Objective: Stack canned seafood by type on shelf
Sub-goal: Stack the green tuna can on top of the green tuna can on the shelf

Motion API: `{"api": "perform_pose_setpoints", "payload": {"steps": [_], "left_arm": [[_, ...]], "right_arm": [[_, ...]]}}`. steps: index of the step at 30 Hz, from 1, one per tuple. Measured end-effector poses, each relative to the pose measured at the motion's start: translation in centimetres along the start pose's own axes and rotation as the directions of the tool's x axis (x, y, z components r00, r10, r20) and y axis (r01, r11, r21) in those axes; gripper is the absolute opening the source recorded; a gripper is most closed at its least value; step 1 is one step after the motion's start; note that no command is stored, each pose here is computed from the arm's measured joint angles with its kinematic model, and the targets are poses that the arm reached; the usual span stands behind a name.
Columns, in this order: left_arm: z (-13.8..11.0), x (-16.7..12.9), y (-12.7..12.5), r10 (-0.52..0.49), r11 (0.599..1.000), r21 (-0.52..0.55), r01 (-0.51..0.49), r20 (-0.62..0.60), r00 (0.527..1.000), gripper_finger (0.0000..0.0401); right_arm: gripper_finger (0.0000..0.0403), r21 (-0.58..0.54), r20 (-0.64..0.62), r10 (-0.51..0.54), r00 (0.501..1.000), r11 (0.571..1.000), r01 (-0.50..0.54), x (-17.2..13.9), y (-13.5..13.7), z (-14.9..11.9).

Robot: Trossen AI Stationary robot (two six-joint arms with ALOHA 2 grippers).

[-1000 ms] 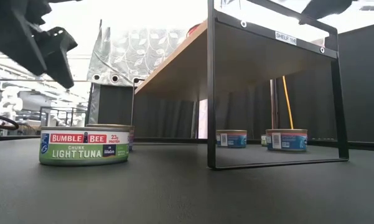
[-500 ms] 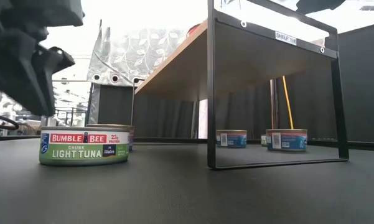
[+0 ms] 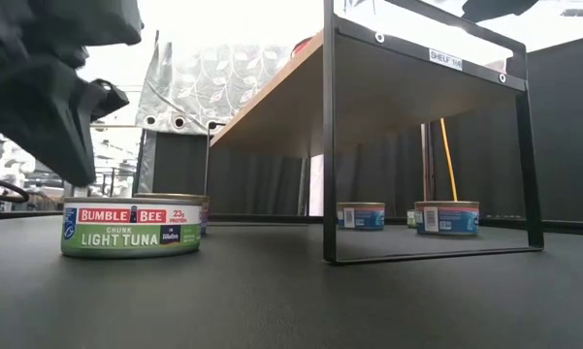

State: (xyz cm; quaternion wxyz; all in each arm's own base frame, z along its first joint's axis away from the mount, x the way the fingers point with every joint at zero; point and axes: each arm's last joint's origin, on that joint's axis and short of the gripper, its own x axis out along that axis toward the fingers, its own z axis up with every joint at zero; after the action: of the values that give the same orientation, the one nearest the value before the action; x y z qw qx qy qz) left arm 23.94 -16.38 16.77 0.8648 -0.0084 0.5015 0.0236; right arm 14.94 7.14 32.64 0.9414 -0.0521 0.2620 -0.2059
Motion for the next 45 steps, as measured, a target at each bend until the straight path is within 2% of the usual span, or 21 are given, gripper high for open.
{"api": "perform_pose_setpoints", "payload": {"steps": [11, 23, 45], "left_arm": [[0.1, 0.9, 0.4, -0.020, 1.000, -0.005, 0.020, -0.053, 0.998, 0.0002], [0.8, -0.2, 0.3, -0.002, 1.000, -0.006, 0.001, -0.119, 0.993, 0.0001], [0.9, -0.2, 0.3, -0.003, 1.000, -0.021, 0.001, -0.112, 0.994, 0.0000]], "right_arm": [[0.0254, 0.000, 0.000, 0.000, 1.000, 1.000, 0.000, 0.0, 0.0, 0.0], [0.0254, -0.001, -0.001, 0.000, 1.000, 1.000, 0.000, 0.0, 0.0, 0.0], [0.0254, 0.000, -0.001, 0.000, 1.000, 1.000, 0.000, 0.0, 0.0, 0.0]]}}
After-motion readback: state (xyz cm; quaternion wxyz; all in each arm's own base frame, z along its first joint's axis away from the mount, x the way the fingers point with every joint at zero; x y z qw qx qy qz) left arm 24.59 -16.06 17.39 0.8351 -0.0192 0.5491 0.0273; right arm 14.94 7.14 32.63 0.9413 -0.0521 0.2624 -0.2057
